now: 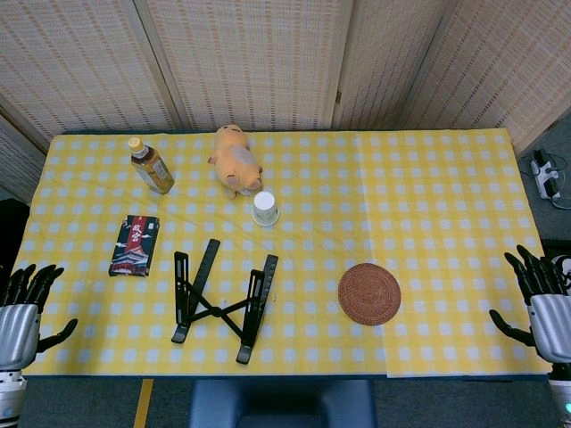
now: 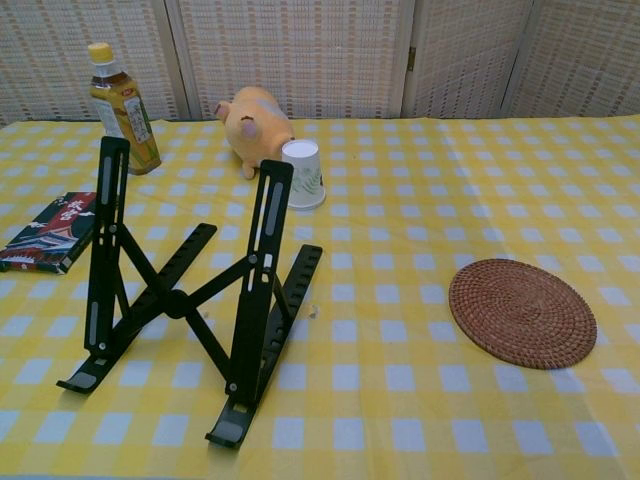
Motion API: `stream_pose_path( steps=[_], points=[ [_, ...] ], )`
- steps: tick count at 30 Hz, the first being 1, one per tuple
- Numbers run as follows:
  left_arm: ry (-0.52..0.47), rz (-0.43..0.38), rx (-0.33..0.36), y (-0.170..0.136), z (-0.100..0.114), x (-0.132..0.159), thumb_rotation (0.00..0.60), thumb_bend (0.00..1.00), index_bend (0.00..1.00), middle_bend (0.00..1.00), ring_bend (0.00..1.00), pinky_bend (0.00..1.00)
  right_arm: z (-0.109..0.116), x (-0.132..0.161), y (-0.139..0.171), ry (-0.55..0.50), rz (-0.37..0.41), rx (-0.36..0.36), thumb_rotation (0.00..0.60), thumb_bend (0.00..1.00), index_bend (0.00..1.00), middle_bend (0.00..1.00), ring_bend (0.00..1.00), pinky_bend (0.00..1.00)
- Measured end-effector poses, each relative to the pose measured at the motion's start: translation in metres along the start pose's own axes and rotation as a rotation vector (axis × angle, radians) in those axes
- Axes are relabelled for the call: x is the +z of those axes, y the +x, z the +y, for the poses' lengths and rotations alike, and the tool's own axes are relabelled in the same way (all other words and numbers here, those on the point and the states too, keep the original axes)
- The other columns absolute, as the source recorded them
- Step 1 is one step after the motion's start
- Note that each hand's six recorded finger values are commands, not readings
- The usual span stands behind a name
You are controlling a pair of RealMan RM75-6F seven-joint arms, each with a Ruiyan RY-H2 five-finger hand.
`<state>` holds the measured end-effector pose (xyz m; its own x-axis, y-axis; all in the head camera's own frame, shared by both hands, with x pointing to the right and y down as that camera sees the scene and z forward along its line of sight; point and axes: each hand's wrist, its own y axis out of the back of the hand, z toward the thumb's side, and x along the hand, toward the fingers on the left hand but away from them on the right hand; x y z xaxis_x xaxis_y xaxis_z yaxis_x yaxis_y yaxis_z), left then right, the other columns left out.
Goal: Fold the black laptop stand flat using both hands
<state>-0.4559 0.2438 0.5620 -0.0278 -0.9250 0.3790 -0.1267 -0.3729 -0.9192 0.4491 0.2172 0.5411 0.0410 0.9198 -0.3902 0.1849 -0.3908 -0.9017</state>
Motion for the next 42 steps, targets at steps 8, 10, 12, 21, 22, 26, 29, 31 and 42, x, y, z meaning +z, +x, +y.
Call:
stream_pose_path(
  steps=[8,10,12,21,22,26,29,31,42],
  points=[
    [-0.022,-0.002,-0.04,0.006,-0.01,0.007,0.6,0.25,0.19,0.16,0.07,0.07,-0.002,0.006,-0.007,-0.033,0.021,0.01,0.6,0.29,0.0,0.03,0.06,0.0],
    [-0.035,-0.007,-0.046,0.009,-0.011,0.008,0.6,0.25,0.19,0.16,0.07,0.07,-0.001,0.008,-0.009,-0.037,0.03,0.011,0.6,0.29,0.0,0.03,0.07,0.0],
    [-0.031,-0.009,-0.043,0.011,-0.011,0.009,0.6,0.25,0.19,0.16,0.07,0.07,0.0,0.009,-0.01,-0.038,0.035,0.008,0.6,0.29,0.0,0.03,0.07,0.0],
    [-0.119,-0.076,-0.091,0.032,-0.016,0.025,0.6,0.25,0.18,0.16,0.07,0.11,0.007,0.017,-0.019,-0.035,0.07,0.008,0.6,0.29,0.0,0.03,0.07,0.0],
    [-0.14,-0.087,-0.102,0.035,-0.017,0.028,0.6,0.25,0.18,0.16,0.07,0.11,0.008,0.018,-0.021,-0.035,0.075,0.007,0.6,0.29,0.0,0.03,0.07,0.0],
    [-0.238,-0.14,-0.169,0.051,-0.026,0.041,0.6,0.25,0.14,0.15,0.07,0.12,0.011,0.023,-0.028,-0.031,0.096,0.009,0.6,0.29,0.0,0.03,0.07,0.0],
    [-0.324,-0.171,-0.241,0.063,-0.035,0.05,0.6,0.25,0.08,0.11,0.05,0.11,0.011,0.027,-0.031,-0.033,0.111,0.02,0.6,0.29,0.0,0.03,0.07,0.0],
    [-0.399,-0.188,-0.3,0.071,-0.041,0.057,0.6,0.24,0.05,0.08,0.02,0.1,0.011,0.029,-0.033,-0.035,0.117,0.028,0.6,0.29,0.0,0.03,0.07,0.0],
    [-0.775,-0.203,-0.595,0.111,-0.07,0.087,0.6,0.24,0.06,0.09,0.05,0.11,0.011,0.022,-0.031,-0.045,0.096,0.027,0.6,0.29,0.0,0.03,0.07,0.0]
  ],
)
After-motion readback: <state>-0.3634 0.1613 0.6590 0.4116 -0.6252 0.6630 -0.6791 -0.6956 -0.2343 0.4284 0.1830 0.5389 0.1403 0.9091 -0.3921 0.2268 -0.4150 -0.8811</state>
